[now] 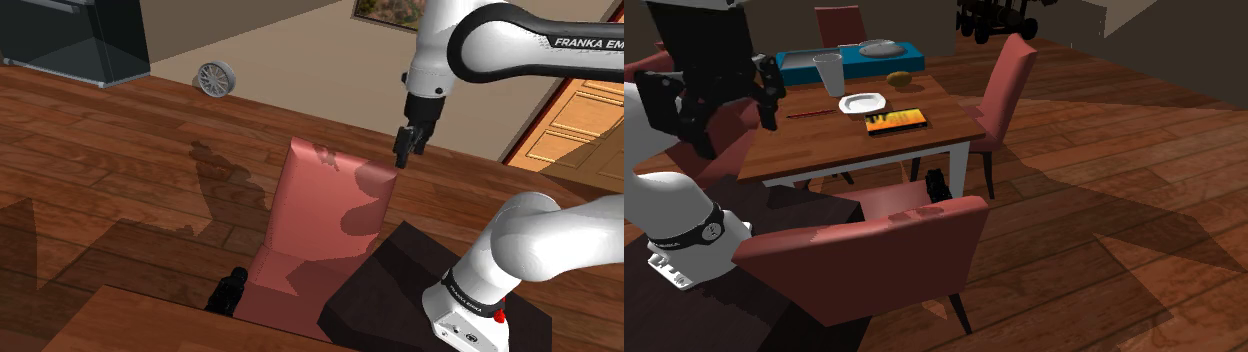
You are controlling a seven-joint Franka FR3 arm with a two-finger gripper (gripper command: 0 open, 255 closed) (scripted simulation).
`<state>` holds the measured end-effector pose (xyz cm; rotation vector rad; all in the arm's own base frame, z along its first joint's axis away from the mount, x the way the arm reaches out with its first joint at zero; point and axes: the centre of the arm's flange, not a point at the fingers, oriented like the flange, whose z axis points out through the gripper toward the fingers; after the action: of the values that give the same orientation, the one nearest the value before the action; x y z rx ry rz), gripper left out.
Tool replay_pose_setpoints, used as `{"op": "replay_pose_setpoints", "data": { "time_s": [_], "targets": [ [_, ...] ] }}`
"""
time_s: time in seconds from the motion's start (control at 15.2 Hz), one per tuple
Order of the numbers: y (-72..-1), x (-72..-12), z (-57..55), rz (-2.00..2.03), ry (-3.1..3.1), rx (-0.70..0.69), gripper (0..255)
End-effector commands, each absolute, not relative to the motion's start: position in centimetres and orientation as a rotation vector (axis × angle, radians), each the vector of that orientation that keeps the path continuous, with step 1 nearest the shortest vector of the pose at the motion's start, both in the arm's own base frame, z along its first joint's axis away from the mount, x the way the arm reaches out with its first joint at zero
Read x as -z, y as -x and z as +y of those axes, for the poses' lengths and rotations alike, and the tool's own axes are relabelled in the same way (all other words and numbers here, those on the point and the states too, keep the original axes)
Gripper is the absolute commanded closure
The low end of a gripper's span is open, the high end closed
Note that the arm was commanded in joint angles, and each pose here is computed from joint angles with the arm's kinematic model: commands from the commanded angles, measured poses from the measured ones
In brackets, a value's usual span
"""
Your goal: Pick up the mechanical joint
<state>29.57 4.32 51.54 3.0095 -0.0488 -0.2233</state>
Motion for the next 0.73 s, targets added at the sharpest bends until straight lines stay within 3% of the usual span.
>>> {"op": "replay_pose_setpoints", "data": {
  "time_s": [0.0, 0.66],
  "targets": [
    [-29.9, -49.6, 6.0, -0.113, -3.018, 0.220, 0],
    [-32.1, -40.2, 14.0, -0.407, -3.039, 0.205, 0]
  ]
}}
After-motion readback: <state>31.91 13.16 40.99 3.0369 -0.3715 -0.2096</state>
